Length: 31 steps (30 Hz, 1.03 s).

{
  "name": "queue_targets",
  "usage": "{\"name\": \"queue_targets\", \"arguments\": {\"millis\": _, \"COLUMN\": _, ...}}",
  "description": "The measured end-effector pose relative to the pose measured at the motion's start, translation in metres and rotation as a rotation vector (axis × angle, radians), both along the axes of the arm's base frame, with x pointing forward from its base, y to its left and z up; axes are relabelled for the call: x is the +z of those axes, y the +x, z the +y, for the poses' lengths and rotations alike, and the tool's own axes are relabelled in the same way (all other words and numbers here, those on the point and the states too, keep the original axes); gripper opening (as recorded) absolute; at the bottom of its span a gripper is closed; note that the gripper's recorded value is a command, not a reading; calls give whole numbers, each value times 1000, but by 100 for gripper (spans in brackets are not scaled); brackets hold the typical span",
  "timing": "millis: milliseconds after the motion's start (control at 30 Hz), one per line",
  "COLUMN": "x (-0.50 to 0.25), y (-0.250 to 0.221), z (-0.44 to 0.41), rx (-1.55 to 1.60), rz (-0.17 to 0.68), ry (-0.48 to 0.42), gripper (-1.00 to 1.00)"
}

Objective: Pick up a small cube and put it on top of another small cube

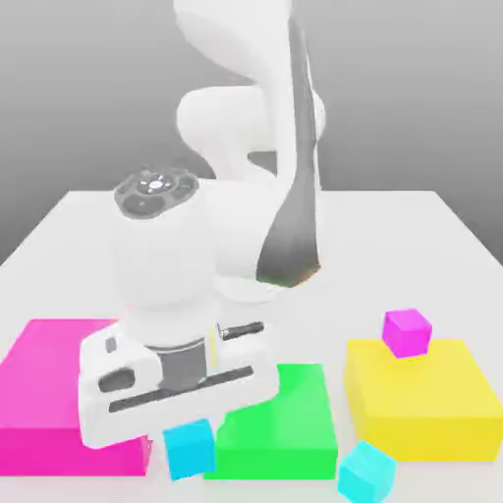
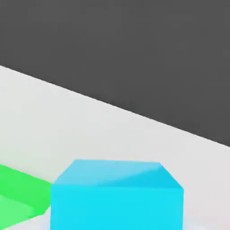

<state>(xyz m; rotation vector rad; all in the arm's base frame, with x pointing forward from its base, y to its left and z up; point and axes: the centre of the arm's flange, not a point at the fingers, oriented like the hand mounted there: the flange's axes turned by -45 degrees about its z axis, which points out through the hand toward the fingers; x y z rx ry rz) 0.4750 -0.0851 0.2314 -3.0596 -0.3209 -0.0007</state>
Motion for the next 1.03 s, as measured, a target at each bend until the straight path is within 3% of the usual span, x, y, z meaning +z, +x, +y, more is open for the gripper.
{"name": "queue_targets", "arguments": {"millis": 333, "x": 63, "y": -85, "z": -36, "rx": -442, "rz": 24, "ry": 45, "gripper": -100}}
{"name": "queue_targets", "arguments": {"millis": 633, "x": 96, "y": -170, "z": -52, "rx": -843, "rz": 30, "ry": -14, "gripper": -100}}
{"name": "queue_targets", "arguments": {"millis": 900, "x": 49, "y": -198, "z": -57, "rx": -994, "rz": 26, "ry": -60, "gripper": -100}}
{"name": "queue_targets", "arguments": {"millis": 933, "x": 40, "y": -199, "z": -56, "rx": -995, "rz": 26, "ry": -61, "gripper": 100}}
{"name": "queue_targets", "arguments": {"millis": 1033, "x": 40, "y": -199, "z": -56, "rx": -995, "rz": 26, "ry": -61, "gripper": 100}}
